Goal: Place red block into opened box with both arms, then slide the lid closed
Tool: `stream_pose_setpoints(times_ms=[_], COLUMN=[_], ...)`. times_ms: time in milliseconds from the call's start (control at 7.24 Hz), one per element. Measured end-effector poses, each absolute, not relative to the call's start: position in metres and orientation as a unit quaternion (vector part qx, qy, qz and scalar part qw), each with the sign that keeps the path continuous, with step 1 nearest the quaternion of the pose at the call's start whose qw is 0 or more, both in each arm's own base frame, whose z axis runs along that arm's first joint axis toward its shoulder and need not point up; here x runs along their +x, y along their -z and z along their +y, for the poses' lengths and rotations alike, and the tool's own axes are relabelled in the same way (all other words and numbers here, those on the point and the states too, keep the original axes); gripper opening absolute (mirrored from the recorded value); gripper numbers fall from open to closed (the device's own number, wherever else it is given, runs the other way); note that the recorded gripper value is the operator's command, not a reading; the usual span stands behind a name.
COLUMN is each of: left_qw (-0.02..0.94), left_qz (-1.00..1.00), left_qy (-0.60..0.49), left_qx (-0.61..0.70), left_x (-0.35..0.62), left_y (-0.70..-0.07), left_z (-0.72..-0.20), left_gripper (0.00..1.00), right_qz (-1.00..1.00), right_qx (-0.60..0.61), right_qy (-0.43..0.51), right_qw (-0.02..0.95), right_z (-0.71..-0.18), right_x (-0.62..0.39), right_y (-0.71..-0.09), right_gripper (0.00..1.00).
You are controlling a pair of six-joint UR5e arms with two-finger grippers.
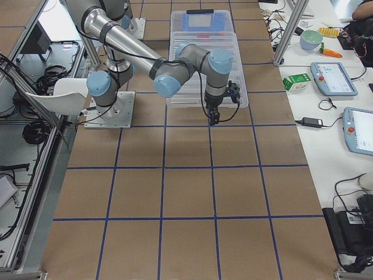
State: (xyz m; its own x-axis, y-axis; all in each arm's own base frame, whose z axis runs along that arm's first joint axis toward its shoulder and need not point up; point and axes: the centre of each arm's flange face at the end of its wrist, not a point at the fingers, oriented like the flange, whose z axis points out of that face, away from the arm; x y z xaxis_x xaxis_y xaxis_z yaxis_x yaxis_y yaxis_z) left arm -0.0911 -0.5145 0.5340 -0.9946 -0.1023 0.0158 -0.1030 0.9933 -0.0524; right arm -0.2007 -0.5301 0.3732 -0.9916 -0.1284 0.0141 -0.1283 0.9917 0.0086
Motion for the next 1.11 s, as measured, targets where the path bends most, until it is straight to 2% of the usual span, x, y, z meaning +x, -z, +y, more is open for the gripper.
stream_pose_setpoints(times_ms=[553,1106], left_qw=[0.006,0.006], left_qz=[-0.998,-0.998], left_qy=[-0.026,-0.025], left_qx=[0.051,0.051], left_x=[-0.091,-0.091], left_y=[-0.533,-0.533], left_z=[-0.515,-0.516], left_gripper=[1.0,1.0], right_qz=[-0.998,-0.996], right_qx=[0.061,0.089], right_qy=[0.005,0.007], right_qw=[-0.019,-0.02], right_z=[-0.525,-0.54], right_x=[-0.185,-0.112], right_y=[-0.351,-0.35], right_gripper=[1.0,1.0])
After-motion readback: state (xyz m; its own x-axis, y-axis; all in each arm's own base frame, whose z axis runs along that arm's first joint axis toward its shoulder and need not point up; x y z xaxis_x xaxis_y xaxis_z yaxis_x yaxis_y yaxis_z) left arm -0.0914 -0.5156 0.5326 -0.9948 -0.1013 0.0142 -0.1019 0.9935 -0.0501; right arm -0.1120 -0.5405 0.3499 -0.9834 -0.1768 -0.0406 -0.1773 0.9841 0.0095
